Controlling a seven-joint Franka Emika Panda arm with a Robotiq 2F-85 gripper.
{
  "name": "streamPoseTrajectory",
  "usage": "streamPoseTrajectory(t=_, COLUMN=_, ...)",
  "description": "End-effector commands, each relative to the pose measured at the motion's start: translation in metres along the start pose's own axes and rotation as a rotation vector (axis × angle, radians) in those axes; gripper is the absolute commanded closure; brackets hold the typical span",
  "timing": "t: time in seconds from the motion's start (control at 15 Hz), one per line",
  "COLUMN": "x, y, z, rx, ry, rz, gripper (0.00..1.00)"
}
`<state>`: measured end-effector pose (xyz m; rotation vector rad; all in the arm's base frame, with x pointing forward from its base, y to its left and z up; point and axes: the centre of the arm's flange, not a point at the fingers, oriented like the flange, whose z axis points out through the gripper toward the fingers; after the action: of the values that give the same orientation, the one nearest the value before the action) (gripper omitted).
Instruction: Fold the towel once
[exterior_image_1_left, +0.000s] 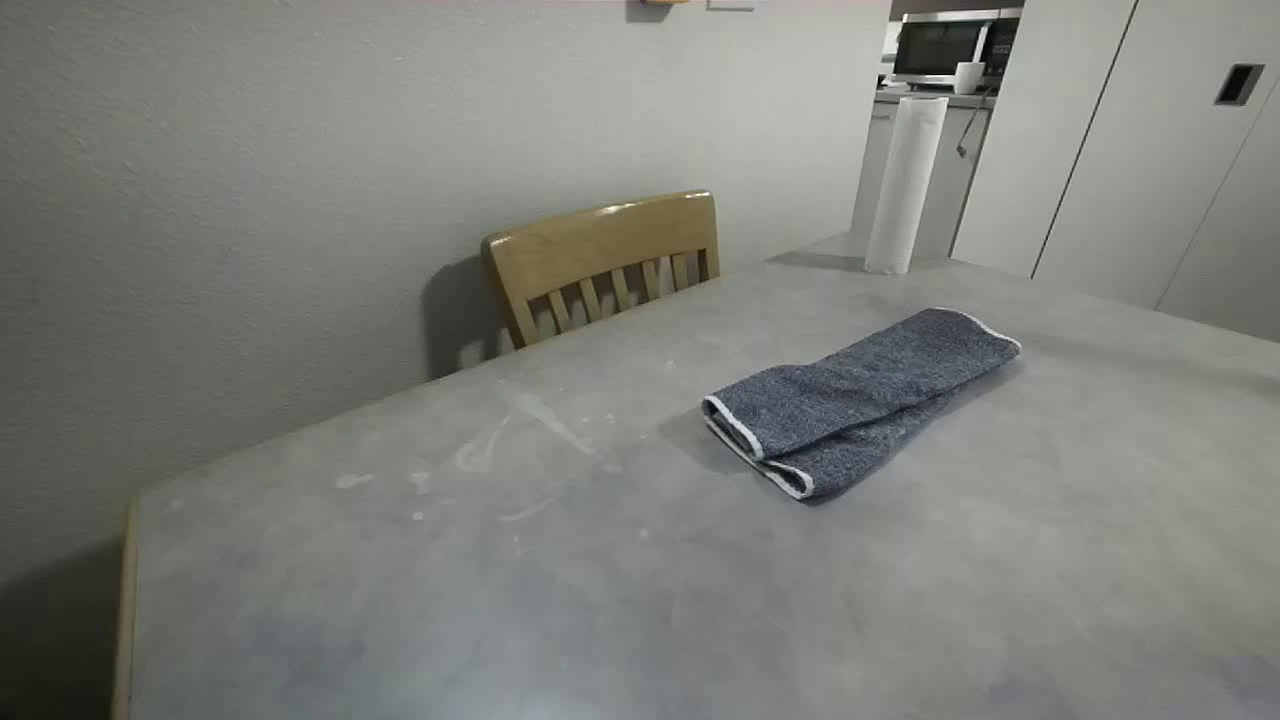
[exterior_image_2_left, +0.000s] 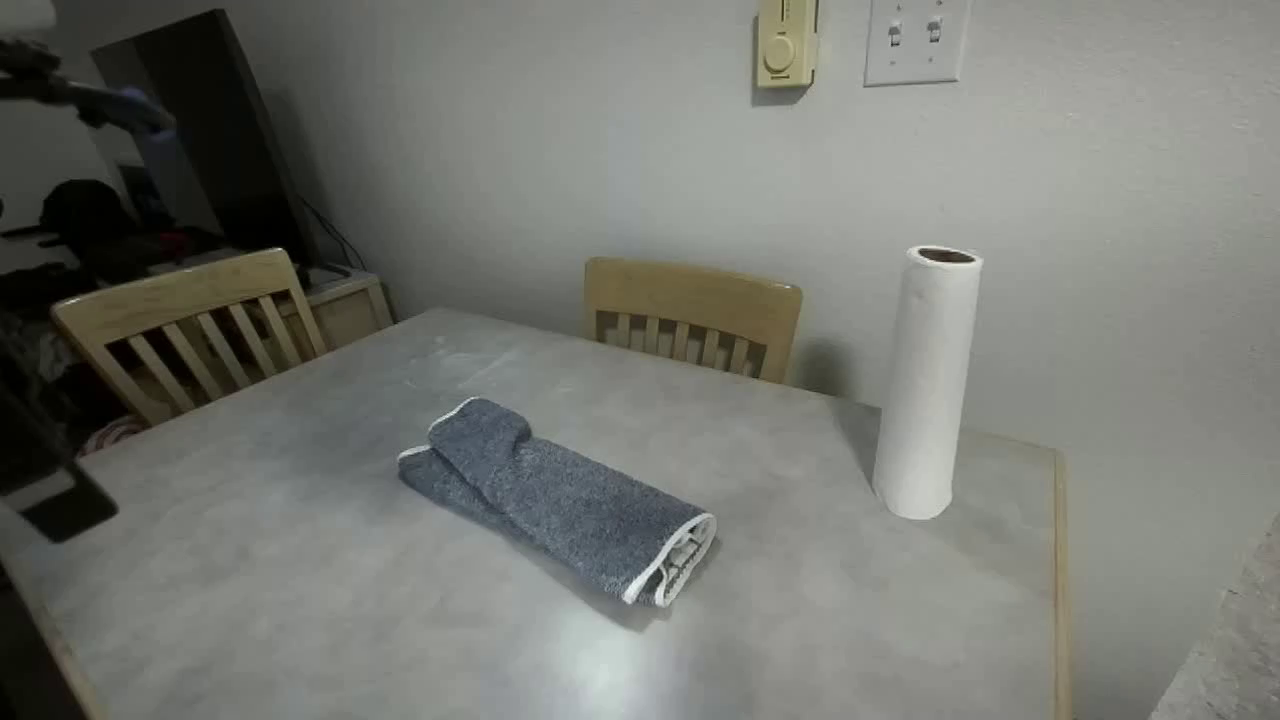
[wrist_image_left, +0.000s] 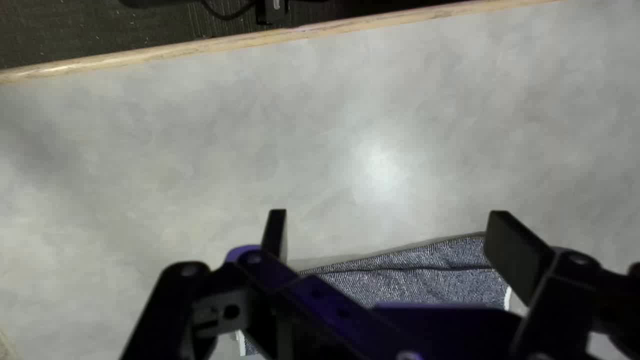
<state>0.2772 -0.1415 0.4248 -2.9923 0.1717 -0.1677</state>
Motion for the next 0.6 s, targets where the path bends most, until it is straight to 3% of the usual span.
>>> streamPoseTrajectory(t=0.0, x=-0.001, y=-0.0007, z=0.0024, rx=0.002, ry=-0.006, rz=-0.001, gripper=0.0)
streamPoseTrajectory(t=0.53, x=-0.0022, y=-0.0015, z=0.0054, rx=0.004, ry=-0.012, rz=-0.002, gripper=0.0)
